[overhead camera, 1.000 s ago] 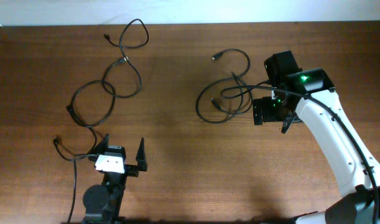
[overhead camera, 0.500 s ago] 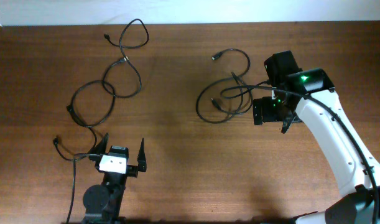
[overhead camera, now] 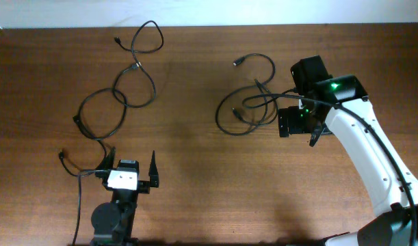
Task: Untangle cables
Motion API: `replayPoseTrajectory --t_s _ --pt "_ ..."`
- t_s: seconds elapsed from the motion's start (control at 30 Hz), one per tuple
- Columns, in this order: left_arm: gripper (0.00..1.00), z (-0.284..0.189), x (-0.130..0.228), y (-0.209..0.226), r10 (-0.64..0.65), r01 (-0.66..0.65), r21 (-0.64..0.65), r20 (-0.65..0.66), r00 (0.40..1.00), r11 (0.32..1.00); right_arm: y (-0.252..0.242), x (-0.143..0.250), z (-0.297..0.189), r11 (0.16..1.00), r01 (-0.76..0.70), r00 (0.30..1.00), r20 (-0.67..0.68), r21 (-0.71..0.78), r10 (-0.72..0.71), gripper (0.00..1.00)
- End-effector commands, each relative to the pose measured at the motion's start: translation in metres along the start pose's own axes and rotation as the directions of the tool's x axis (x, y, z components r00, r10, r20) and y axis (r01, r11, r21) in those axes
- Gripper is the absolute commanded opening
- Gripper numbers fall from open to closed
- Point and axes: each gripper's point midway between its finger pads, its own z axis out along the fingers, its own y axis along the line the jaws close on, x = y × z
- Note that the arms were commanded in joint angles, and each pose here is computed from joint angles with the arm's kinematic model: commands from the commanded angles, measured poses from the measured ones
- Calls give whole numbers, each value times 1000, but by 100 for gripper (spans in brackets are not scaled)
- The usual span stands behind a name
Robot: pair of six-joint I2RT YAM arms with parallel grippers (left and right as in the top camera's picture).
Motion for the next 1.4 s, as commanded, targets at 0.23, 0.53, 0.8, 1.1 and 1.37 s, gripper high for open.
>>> replayPoseTrajectory --t_s 0.23,0.53,0.8,1.1,1.37 --pt "99 0 2 5 12 -12 -25 -7 1000 1000 -4 -2 -7 1000 -7 1000 28 6 7 99" --pt "99 0 2 5 12 -12 -25 -7 1000 1000 -3 -2 -5 1000 -6 1000 20 8 6 99" --pt "99 0 2 5 12 -12 -25 -7 1000 1000 -13 -5 -6 998 -8 999 38 62 6 99" --pt "99 0 2 5 12 -12 -25 -7 1000 1000 14 -68 -34 977 -144 920 342 -158 191 99" --pt "99 0 2 5 12 -12 -25 -7 1000 1000 6 -48 -75 960 -124 830 504 -249 238 99"
